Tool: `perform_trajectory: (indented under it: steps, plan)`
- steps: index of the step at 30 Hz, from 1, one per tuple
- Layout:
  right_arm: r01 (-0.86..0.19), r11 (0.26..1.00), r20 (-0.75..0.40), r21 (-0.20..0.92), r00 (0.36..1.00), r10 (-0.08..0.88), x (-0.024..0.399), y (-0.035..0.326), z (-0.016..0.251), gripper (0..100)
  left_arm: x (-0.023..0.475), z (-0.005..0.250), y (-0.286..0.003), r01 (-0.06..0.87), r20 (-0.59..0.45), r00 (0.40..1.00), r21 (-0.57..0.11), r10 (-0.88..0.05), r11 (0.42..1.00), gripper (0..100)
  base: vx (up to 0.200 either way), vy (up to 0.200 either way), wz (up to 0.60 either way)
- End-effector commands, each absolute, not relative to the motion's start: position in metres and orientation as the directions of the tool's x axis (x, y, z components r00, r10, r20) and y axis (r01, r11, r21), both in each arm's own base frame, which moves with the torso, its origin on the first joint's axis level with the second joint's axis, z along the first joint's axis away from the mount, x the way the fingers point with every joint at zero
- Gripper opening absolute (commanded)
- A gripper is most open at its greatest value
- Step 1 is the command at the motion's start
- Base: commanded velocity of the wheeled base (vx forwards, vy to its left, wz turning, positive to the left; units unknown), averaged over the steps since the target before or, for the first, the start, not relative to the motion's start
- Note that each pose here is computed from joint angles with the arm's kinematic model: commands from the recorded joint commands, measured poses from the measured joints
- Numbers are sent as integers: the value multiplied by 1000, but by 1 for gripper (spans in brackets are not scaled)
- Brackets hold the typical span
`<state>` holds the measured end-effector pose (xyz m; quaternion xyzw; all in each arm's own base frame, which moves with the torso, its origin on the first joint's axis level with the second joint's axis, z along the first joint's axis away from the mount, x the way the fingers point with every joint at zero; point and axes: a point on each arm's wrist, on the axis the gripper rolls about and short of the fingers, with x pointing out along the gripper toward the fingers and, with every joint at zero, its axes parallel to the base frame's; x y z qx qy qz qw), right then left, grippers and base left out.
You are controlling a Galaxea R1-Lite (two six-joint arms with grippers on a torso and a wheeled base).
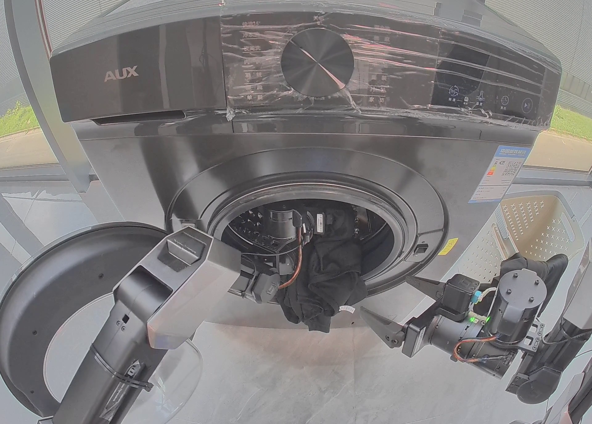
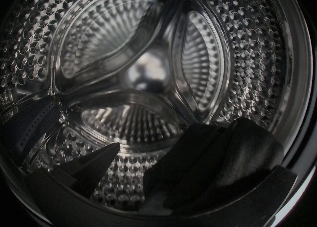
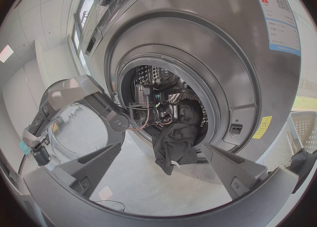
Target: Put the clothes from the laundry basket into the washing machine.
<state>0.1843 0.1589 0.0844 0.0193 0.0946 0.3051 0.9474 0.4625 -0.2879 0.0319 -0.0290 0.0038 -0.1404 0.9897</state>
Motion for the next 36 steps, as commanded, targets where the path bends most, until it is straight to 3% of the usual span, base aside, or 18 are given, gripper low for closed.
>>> perform_trajectory:
  steps: [1,6,13,18,27,28,36]
  plan:
    - [-574,813,-166,94,796,582,184,159,85,100,411,81,-291,365,-97,924,-63,-370,929,100,0,0,0]
    - [-575,813,-161,95,797,582,184,159,86,100,391,69,-285,406,-191,893,-44,-407,913,100,0,0,0]
    - [-576,812,-164,94,796,583,184,159,85,100,348,55,-275,540,-414,754,-50,-510,840,100,0,0,0]
    - [-577,811,-166,94,795,584,184,159,85,100,346,48,-278,560,-432,734,-52,-524,827,100,0,0,0]
    - [-583,807,-167,93,790,590,183,161,84,100,368,9,-286,537,-455,741,-37,-493,842,100,0,0,0]
    - [-583,807,-167,93,790,590,183,161,84,100,369,8,-287,536,-455,742,-36,-492,843,0,0,0,0]
    - [-586,805,-166,93,788,593,182,161,85,100,384,-5,-297,516,-424,768,-32,-479,856,0,0,0,0]
